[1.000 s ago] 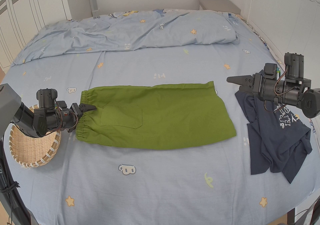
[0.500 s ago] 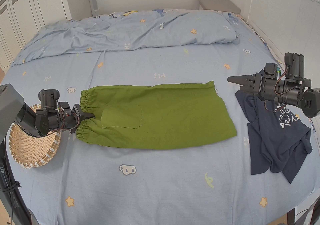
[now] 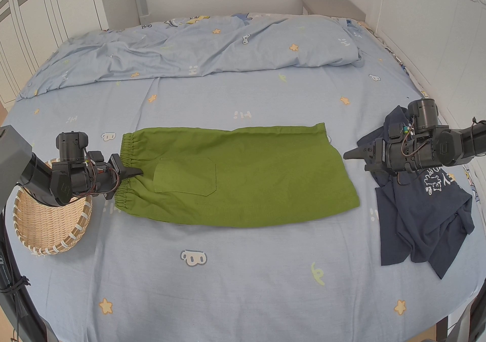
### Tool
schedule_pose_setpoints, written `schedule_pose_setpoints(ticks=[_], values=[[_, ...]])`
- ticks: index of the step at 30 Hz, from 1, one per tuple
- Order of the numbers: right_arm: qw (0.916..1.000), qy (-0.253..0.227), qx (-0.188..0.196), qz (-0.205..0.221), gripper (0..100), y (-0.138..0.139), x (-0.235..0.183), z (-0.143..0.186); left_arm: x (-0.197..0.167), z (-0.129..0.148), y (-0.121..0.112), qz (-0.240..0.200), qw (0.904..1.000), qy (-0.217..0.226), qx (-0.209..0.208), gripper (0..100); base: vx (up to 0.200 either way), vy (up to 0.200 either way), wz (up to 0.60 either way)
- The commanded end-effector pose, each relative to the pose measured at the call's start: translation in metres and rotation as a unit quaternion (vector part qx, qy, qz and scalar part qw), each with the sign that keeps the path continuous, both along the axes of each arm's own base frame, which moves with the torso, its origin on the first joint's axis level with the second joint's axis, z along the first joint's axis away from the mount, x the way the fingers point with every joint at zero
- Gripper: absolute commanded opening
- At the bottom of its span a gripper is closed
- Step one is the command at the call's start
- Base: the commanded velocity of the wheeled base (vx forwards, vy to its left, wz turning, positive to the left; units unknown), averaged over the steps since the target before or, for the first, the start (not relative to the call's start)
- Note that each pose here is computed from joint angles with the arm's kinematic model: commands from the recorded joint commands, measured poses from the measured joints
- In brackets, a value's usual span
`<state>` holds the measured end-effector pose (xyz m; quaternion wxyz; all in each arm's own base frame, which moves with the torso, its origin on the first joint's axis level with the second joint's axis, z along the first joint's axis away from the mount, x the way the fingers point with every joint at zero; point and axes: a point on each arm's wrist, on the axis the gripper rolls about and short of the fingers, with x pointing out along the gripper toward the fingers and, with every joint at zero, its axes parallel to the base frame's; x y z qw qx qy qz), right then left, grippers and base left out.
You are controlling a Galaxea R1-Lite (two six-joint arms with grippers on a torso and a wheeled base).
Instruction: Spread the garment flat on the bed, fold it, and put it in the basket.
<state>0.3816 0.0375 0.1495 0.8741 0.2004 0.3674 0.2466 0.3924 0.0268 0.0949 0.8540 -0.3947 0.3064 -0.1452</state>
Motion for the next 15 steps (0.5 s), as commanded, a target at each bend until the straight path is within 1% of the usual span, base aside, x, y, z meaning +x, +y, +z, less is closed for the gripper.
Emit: schedule_pose_setpoints(ticks=[1,5,10,15], values=[[0.9987,0.032,-0.034,0.02,100,-0.012,0.028,-0.031,-0.002,0.007,0.0,0.0,1.0,-0.008,0.0,0,0.0,0.0,0.0],[0.9985,0.038,-0.024,0.031,100,-0.01,0.028,-0.035,-0.002,0.007,0.0,0.0,1.0,-0.008,0.0,0,0.0,0.0,0.0],[0.9974,0.041,0.002,0.058,100,-0.007,0.026,-0.036,-0.002,0.007,0.0,0.0,1.0,-0.008,0.0,0,0.0,0.0,0.0],[0.9964,0.051,0.004,0.068,100,-0.001,0.027,-0.043,-0.002,0.006,0.0,0.0,1.0,-0.007,0.0,0,0.0,0.0,0.0]])
